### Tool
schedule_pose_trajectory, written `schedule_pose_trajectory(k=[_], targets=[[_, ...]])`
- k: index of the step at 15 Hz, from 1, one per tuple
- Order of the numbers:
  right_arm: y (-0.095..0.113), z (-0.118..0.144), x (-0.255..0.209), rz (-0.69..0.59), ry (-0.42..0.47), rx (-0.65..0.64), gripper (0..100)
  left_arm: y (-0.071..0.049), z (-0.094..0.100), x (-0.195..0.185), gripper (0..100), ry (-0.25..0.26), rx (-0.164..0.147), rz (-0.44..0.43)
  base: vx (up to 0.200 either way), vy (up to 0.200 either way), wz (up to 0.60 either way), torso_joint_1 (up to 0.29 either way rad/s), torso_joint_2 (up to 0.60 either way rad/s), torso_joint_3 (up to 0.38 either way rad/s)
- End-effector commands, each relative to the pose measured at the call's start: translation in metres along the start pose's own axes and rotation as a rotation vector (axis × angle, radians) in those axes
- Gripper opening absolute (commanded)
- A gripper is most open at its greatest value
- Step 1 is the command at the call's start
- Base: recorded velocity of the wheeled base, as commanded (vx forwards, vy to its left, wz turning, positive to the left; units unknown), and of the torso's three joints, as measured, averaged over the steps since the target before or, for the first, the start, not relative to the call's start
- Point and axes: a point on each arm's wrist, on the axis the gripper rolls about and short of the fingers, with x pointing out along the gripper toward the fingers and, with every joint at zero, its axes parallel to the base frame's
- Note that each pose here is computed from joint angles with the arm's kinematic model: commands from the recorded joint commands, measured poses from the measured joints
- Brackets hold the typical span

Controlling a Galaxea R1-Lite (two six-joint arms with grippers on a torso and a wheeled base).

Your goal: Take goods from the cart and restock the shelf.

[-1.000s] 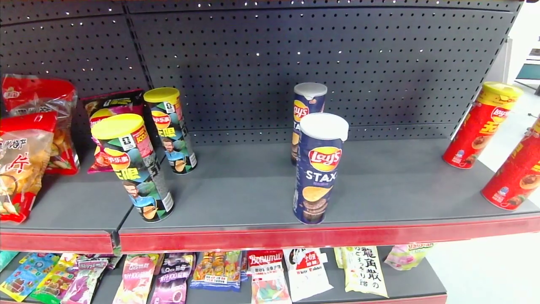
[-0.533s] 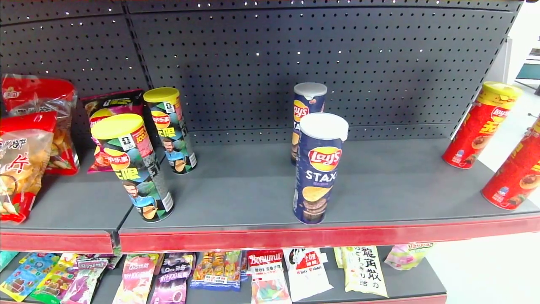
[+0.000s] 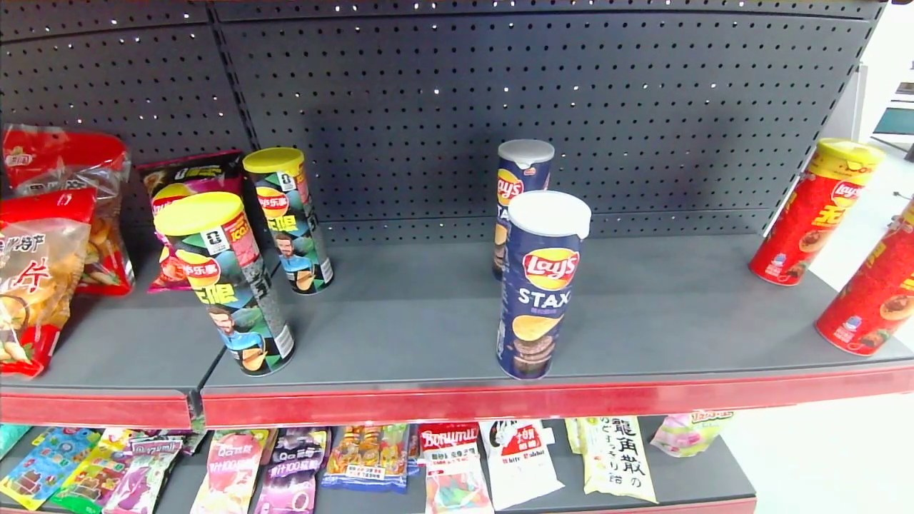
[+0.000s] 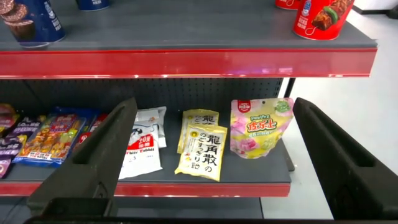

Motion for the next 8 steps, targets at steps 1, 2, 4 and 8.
schedule_pose_trajectory(k=[1,2,4,8], targets=[[0.0,-0.0003,0.0001,0.001,0.0,-0.001,100,0.0007,-0.0035,0.0013,100,0.016,0.0,0.022,0.0,0.0,0.0,0.0,0.0,0.0],[0.0,-0.0003,0.0001,0.001,0.0,-0.001,100,0.0016,-0.0039,0.0014,100,0.018,0.003,0.065,0.0,0.0,0.0,0.0,0.0,0.0],[0.0,0.0,-0.0001,0.001,0.0,-0.001,100,0.0003,-0.0044,0.0011,100,0.011,-0.006,0.165,0.0,0.0,0.0,0.0,0.0,0.0],[0.0,0.0002,-0.0001,0.001,-0.002,-0.001,100,-0.0013,-0.0072,-0.0056,100,-0.081,-0.006,0.155,0.0,0.0,0.0,0.0,0.0,0.0]])
